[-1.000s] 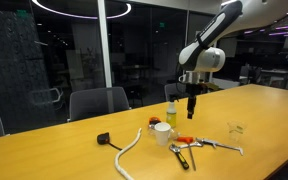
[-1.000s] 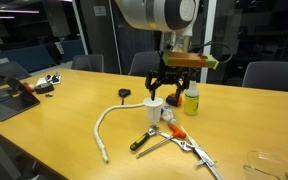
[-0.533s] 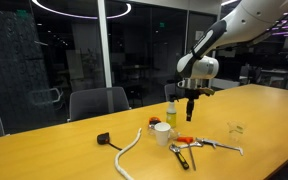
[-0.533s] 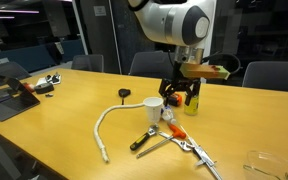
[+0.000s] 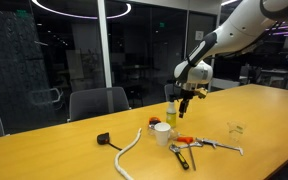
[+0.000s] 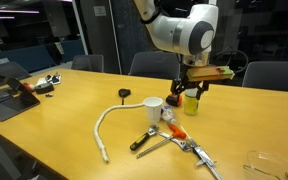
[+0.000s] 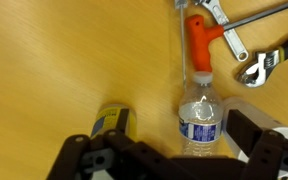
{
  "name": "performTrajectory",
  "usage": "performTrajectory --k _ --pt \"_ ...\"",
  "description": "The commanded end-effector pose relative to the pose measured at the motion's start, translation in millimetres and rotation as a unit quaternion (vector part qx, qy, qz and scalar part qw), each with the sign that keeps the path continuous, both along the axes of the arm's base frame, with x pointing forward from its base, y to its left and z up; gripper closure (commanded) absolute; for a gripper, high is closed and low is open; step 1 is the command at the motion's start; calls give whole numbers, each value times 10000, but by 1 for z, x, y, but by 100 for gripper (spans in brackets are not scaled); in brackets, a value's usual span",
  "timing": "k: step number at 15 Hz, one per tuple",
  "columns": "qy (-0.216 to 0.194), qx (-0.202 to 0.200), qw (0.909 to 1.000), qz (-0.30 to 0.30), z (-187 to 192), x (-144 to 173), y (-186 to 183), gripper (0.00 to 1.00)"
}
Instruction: Pick up the water bottle and move it to the front of the table
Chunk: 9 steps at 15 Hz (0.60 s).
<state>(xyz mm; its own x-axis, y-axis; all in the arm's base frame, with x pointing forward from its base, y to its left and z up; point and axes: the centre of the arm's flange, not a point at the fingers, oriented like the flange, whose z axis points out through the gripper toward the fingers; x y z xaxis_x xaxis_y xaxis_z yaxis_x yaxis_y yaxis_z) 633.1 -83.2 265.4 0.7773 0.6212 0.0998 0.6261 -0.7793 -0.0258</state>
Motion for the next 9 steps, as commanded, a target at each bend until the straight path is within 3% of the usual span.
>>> performTrajectory --k 1,9 --pt "-458 -152 9987 -175 -6 24 12 0" --pt "-591 -225 9979 -139 -40 28 29 0"
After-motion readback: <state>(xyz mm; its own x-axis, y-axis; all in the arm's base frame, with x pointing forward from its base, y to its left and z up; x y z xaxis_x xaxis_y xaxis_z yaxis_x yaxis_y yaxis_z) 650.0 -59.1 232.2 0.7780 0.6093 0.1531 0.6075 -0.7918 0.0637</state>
